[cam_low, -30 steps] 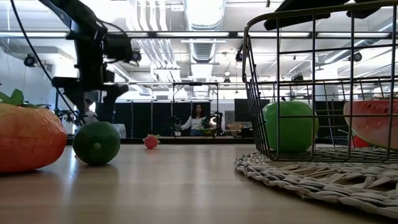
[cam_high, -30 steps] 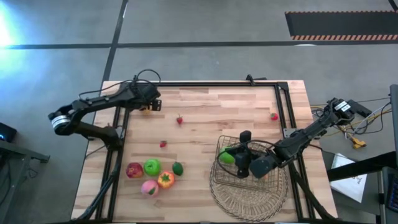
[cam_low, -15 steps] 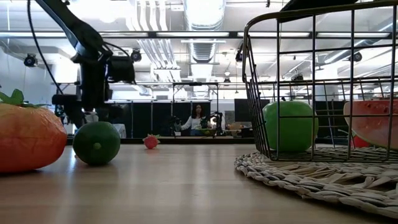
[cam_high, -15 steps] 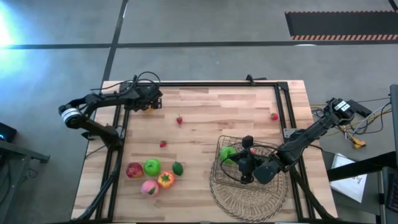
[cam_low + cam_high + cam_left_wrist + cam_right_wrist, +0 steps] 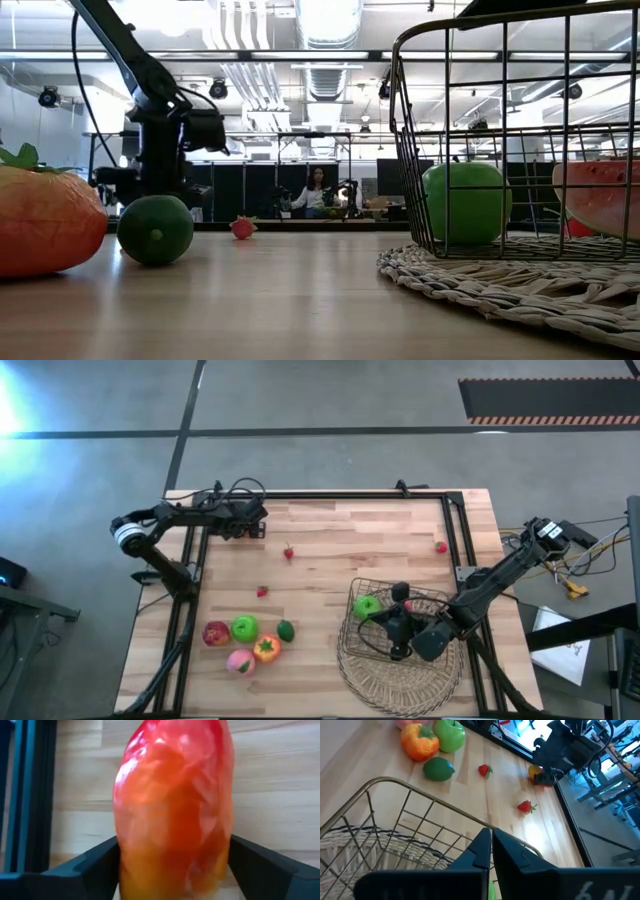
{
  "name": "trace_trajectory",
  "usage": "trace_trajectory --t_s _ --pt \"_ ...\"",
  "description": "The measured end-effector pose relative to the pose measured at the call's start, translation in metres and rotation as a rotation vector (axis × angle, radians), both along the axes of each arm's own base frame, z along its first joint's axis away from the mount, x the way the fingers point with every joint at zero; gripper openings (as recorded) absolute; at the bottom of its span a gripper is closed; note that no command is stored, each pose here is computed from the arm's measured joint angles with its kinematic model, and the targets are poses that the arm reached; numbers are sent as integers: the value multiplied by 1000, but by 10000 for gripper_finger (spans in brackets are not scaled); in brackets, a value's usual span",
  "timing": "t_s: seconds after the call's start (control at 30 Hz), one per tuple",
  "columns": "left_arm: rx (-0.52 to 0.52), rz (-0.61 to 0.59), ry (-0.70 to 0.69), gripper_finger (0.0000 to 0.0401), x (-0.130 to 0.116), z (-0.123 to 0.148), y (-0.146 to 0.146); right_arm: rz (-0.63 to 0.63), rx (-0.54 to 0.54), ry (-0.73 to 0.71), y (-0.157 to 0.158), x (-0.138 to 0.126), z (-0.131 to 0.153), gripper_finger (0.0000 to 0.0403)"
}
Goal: Build produce basket
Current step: Put the mango into the wire basket
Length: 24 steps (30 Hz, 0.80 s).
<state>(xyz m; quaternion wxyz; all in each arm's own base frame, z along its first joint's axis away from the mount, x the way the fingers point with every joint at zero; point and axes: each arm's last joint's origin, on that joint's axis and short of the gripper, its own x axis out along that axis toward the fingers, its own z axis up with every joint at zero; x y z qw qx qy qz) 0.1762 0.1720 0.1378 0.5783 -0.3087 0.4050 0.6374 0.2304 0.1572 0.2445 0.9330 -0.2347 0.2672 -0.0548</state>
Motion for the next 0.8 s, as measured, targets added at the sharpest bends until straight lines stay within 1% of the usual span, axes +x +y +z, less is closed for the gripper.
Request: trace_trajectory --t_s 0.17,0.23,0.33,0.4,0.5,0.57,0.63,0.73,0.8 --pt "26 -64 9 252 3 3 2 -17 11 20 0 -3 -2 9" --pt "43 -97 6 236 5 6 3 -32 24 33 -1 -5 -3 9" --pt "64 -177 -16 232 12 12 -1 -79 62 64 -6 -12 -4 9" --pt "77 -253 -46 234 19 19 -6 -125 96 89 -10 -20 -4 9" --pt "114 -397 -146 246 34 34 -19 -197 141 115 -19 -32 -1 9" --pt "164 -510 -255 249 46 47 -29 -228 171 112 -24 -38 4 9" --pt "225 -631 -370 250 58 62 -42 -232 196 84 -28 -42 11 9" --pt "364 -844 -539 251 78 87 -65 -241 212 11 -34 -45 23 9" --pt "466 -993 -619 251 90 101 -83 -257 225 -34 -39 -45 30 9"
